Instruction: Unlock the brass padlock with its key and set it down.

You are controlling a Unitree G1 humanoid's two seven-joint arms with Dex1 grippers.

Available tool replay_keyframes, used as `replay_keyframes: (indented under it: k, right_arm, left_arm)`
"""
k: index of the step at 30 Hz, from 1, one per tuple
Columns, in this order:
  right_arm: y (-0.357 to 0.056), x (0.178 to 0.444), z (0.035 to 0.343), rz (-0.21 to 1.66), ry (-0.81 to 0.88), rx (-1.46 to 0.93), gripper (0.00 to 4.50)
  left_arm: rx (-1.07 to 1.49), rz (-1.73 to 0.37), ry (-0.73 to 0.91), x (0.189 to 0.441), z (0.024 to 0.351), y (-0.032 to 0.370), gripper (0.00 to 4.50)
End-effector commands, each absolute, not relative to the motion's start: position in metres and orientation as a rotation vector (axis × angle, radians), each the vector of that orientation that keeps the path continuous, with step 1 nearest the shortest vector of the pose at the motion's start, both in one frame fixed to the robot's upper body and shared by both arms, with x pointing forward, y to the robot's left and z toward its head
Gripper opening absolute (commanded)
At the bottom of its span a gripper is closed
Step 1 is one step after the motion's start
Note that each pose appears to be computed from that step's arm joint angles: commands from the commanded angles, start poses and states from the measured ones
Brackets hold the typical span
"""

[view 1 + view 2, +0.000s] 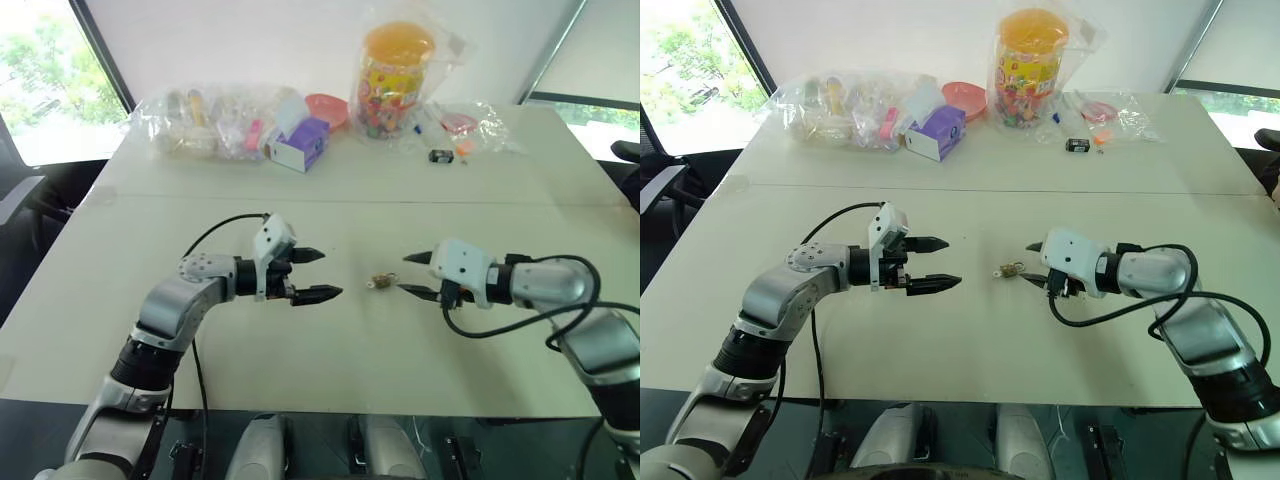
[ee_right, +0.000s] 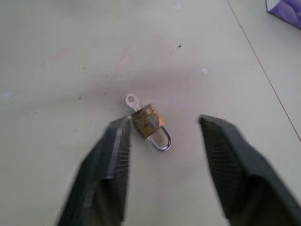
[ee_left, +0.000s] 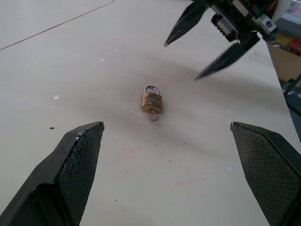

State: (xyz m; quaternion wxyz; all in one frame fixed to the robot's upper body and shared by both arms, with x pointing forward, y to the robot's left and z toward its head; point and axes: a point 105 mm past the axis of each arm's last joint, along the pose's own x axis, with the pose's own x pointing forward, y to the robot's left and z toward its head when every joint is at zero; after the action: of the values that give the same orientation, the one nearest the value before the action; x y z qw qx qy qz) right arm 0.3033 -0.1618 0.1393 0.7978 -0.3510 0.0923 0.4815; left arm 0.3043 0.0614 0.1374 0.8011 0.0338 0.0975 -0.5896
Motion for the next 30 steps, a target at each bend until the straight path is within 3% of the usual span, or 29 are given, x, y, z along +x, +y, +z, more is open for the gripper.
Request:
replay_keyframes:
  k: [1, 6, 20, 23, 28, 29, 30]
  right_arm:
    - [-0.155, 0.313, 0.143, 1.085, 0.162, -0.746, 4.47]
    - [-0.148, 0.325, 0.131, 1.164, 0.206, -0.621, 4.47]
    - [-0.154, 0.346, 0.088, 1.211, 0.342, -0.605, 4.47]
    - [-0.155, 0.347, 0.083, 1.217, 0.356, -0.608, 3.64]
    - [-0.156, 0.345, 0.072, 1.222, 0.387, -0.617, 0.97]
    - [-0.156, 0.344, 0.073, 1.222, 0.378, -0.627, 0.63]
    - [-0.156, 0.343, 0.075, 1.219, 0.365, -0.643, 0.66]
  left_arm:
    - [0.1, -1.272, 0.154, 0.307, 0.15, 0.059, 4.5]
    - [0.125, -1.269, 0.161, 0.308, 0.144, 0.06, 4.5]
    - [0.139, -1.25, 0.145, 0.307, 0.146, 0.063, 4.5]
    - [0.142, -1.247, 0.145, 0.307, 0.145, 0.064, 4.5]
    - [0.14, -1.245, 0.147, 0.307, 0.144, 0.064, 4.5]
    - [0.138, -1.247, 0.149, 0.307, 0.144, 0.064, 4.5]
    - [0.132, -1.249, 0.151, 0.307, 0.144, 0.063, 4.5]
